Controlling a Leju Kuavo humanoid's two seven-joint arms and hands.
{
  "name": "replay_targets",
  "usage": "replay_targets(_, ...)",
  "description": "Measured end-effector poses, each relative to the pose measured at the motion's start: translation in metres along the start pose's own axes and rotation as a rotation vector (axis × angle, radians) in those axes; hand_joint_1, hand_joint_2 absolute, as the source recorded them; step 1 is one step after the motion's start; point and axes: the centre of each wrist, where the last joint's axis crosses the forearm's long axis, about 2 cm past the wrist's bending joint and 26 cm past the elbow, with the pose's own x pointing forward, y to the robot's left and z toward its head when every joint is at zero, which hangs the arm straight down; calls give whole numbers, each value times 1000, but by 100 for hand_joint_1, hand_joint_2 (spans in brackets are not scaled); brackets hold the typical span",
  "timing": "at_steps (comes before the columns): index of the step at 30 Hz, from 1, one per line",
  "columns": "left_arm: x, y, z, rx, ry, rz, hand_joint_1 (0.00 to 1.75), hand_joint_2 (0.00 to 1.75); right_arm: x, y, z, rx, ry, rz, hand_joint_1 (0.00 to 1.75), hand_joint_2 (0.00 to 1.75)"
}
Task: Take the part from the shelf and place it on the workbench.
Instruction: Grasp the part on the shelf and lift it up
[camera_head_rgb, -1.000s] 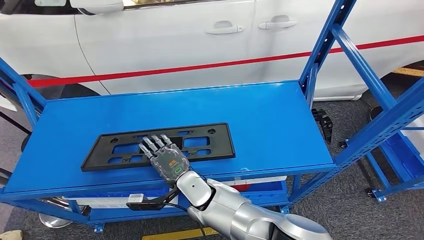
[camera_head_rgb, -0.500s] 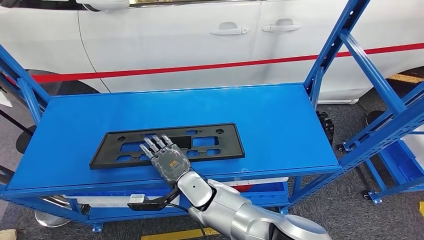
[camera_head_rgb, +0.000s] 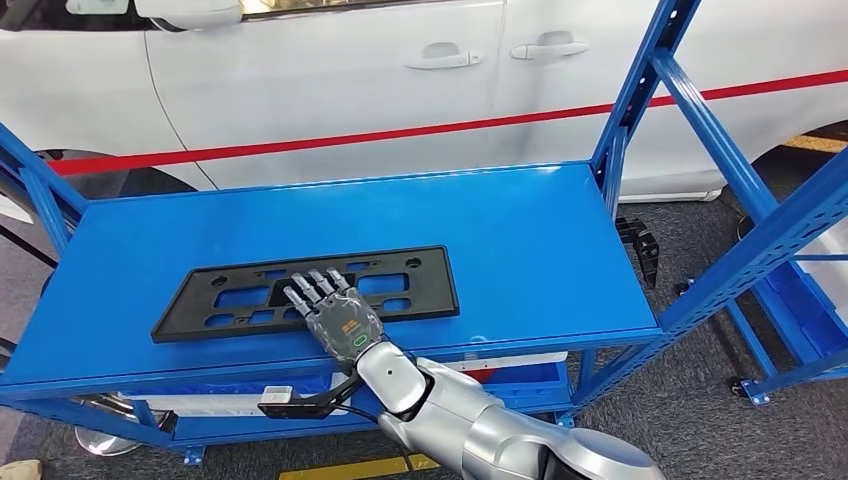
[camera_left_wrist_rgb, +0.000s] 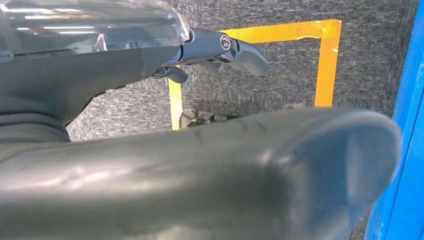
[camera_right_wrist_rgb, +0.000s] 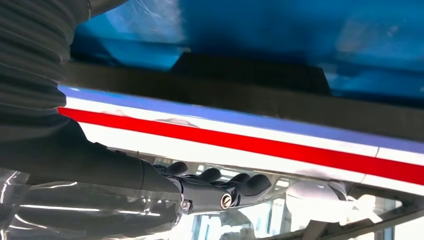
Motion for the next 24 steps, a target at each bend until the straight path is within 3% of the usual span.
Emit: replay_targets(24, 2, 3, -1, 15, -7, -1, 0, 0, 0, 0, 0, -7, -5, 7, 0, 175)
